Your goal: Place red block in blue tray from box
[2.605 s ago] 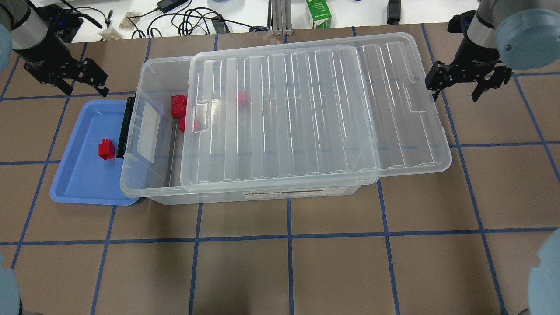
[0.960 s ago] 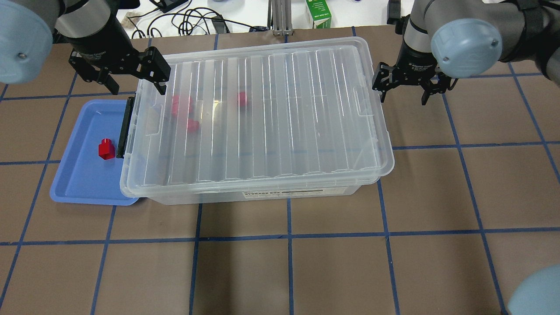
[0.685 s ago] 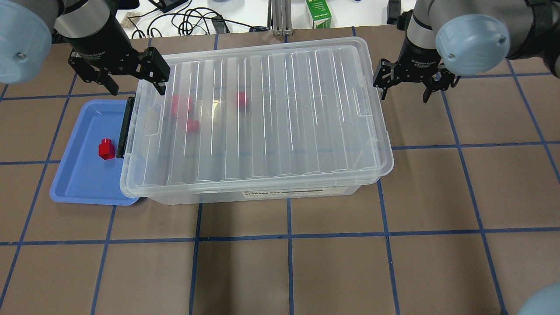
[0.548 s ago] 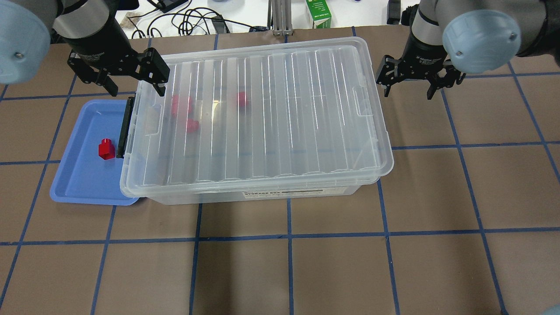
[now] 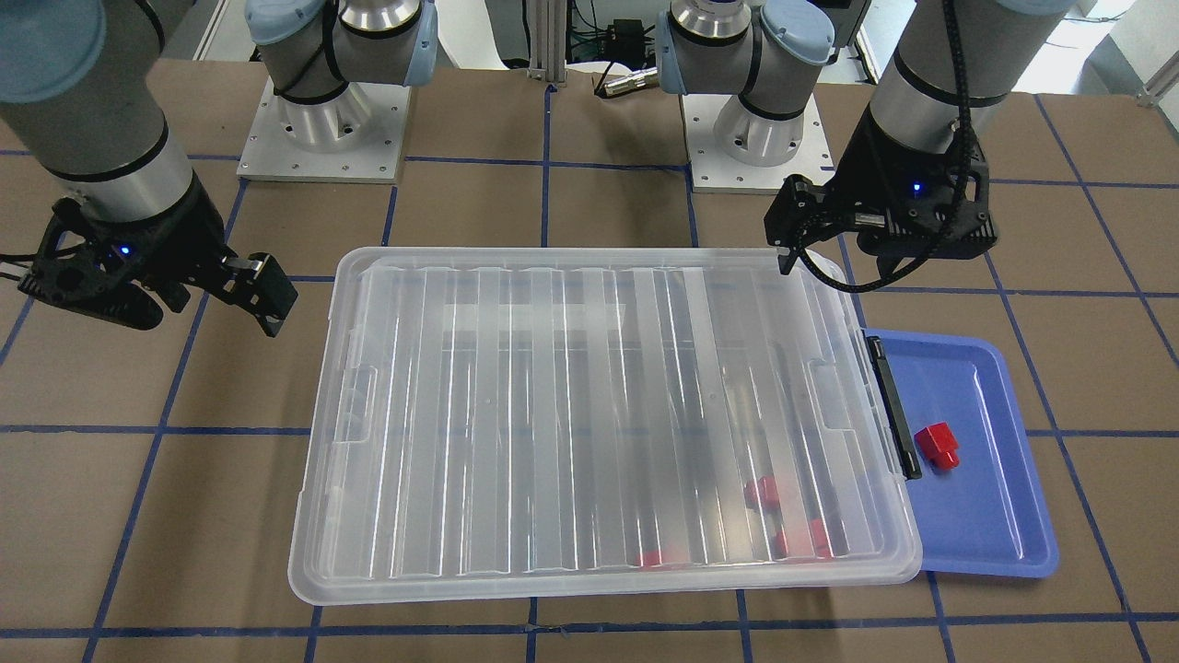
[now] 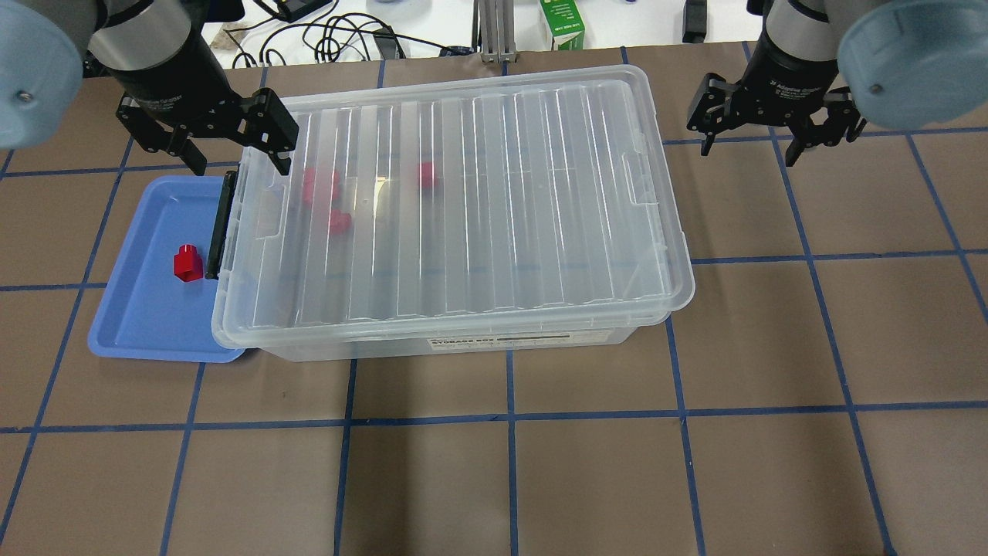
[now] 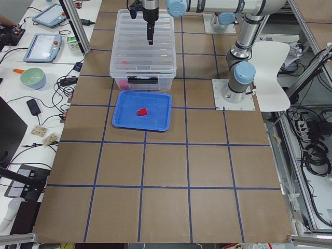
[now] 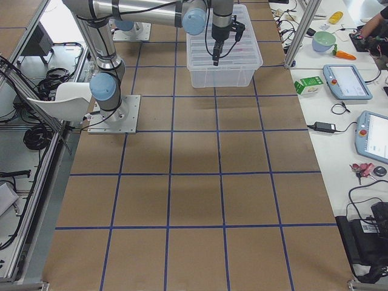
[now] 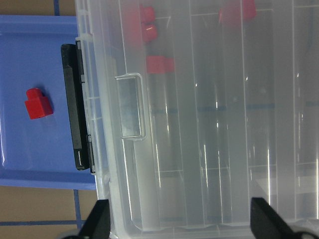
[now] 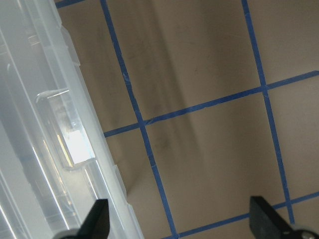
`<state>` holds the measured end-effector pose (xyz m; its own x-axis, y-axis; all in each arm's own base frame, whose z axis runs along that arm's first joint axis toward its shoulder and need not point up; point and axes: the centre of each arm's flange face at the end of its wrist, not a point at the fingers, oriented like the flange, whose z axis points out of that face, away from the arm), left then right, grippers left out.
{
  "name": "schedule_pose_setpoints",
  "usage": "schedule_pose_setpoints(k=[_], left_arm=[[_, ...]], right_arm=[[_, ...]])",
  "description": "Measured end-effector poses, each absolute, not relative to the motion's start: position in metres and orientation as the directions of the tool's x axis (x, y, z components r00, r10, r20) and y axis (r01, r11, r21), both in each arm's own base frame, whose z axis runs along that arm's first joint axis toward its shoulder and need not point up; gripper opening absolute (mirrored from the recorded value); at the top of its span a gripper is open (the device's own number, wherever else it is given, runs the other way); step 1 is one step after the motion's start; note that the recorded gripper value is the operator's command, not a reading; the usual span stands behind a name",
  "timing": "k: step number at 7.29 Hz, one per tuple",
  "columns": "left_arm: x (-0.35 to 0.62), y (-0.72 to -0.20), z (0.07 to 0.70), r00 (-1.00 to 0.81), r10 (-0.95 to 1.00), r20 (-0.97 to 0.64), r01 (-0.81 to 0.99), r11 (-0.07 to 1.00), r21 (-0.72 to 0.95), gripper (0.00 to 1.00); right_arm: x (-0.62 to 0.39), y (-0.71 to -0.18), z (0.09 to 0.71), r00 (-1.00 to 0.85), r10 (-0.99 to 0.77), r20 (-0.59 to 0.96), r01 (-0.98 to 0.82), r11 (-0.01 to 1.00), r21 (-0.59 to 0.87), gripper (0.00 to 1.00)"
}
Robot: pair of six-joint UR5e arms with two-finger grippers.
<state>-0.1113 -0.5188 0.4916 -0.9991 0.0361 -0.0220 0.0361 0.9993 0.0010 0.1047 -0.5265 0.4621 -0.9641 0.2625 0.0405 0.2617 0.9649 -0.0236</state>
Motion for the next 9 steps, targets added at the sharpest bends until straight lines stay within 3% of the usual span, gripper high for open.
schedule_pose_setpoints(k=[5, 9], left_arm=[[-0.114, -0.509, 0.483, -0.999, 0.040, -0.018, 0.039, 0.999, 0.018, 1.00], [-0.114, -0.510, 0.484, -0.999, 0.040, -0.018, 0.039, 0.999, 0.013, 1.00]], right_arm=[[0.132, -0.502, 0.481, -0.996, 0.083, 0.043, 0.082, 0.996, -0.022, 1.00], [0.133, -0.496, 0.484, -0.997, 0.056, 0.047, 0.055, 0.998, -0.007, 1.00]])
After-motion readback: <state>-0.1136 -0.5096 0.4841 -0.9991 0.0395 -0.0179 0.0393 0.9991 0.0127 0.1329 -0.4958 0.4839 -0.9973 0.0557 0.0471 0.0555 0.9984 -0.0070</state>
